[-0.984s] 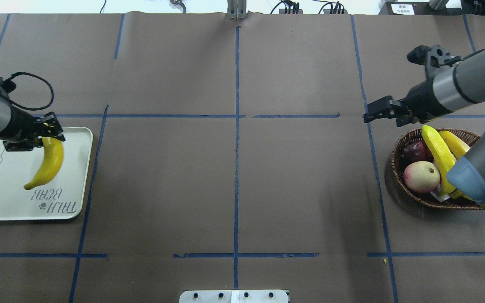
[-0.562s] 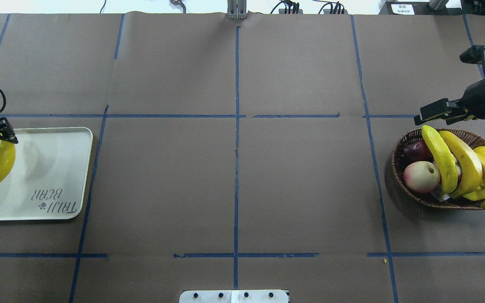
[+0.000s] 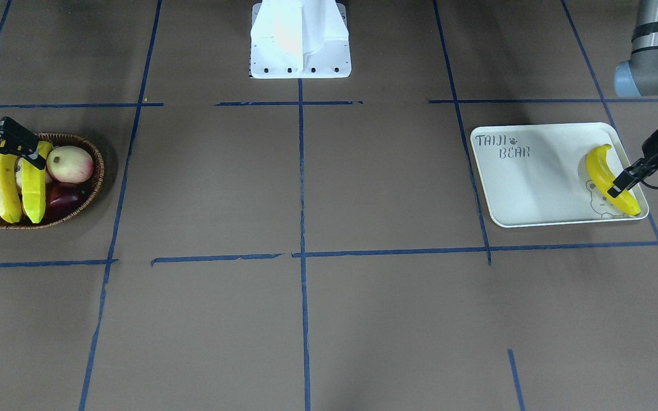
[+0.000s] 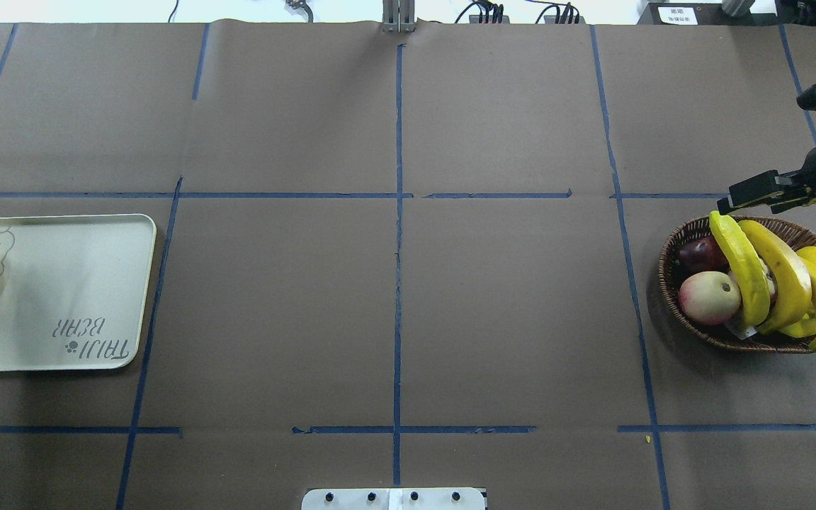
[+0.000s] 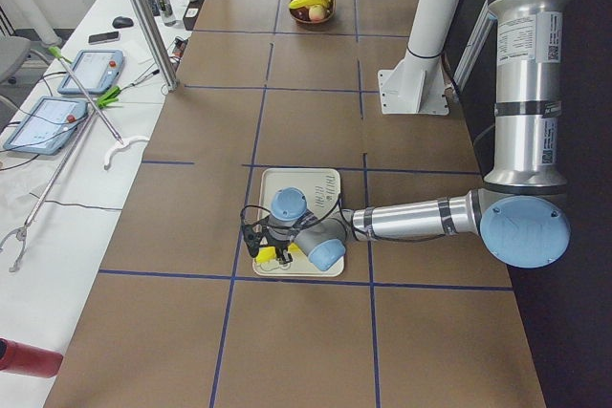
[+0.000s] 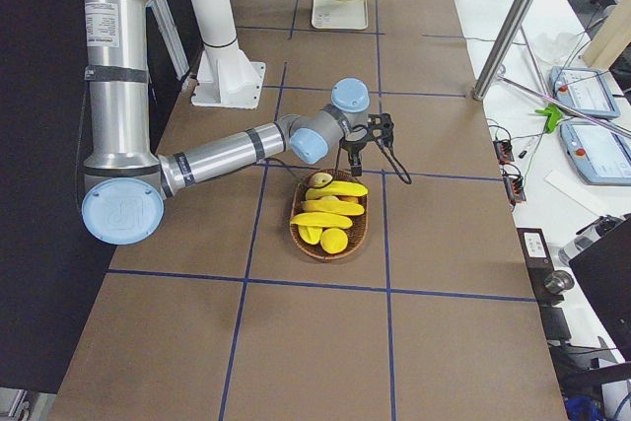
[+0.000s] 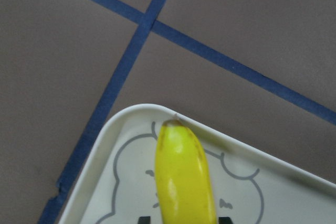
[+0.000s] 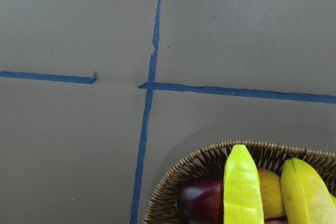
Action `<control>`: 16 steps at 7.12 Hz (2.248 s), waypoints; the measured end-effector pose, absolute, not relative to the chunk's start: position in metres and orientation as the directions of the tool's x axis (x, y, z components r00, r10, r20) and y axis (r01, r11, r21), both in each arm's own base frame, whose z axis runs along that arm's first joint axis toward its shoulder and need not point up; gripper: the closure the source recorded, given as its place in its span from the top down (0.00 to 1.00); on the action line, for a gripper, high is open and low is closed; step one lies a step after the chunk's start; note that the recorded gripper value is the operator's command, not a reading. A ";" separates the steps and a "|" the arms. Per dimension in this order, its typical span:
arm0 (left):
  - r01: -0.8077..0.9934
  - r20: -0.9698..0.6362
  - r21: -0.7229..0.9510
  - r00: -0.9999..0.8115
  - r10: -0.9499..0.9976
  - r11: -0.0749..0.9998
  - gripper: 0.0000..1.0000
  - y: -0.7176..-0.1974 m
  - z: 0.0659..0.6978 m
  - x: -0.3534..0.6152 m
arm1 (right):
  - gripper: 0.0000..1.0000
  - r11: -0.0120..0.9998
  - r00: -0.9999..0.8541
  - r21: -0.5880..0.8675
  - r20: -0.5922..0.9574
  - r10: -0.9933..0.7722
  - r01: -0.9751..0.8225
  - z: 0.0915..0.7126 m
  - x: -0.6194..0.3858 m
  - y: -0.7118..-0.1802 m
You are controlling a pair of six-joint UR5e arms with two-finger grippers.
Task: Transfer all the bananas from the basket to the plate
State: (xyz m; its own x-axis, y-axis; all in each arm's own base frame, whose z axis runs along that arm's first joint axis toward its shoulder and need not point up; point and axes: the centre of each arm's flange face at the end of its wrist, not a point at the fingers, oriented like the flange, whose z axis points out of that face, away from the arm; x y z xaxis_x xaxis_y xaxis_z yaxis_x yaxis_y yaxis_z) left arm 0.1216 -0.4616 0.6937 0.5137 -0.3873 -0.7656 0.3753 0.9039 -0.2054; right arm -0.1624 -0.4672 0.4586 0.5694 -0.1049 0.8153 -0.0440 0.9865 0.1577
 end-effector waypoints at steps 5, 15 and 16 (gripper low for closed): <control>0.253 -0.883 -0.205 0.369 -0.290 0.946 1.00 -0.473 0.623 0.092 | 0.99 0.971 0.684 0.237 0.706 -0.180 0.011 0.563 -0.110 -0.394; 0.250 -0.885 -0.201 0.369 -0.285 0.947 1.00 -0.476 0.621 0.095 | 0.58 0.970 0.681 0.229 0.699 -0.220 0.078 0.616 -0.118 -0.353; 0.249 -0.884 -0.201 0.370 -0.285 0.947 1.00 -0.475 0.622 0.095 | 0.43 0.971 0.681 0.225 0.698 -0.222 0.086 0.619 -0.122 -0.353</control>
State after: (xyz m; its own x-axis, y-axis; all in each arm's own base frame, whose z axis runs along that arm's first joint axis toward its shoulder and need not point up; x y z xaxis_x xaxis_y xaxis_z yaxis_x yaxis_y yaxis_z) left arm 0.0947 -0.4752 0.6219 0.3699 -0.2855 -0.8841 0.2495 0.9472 -0.2015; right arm -0.1218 -0.3533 0.6192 0.6806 -0.2223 0.6981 0.0864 0.9705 0.2249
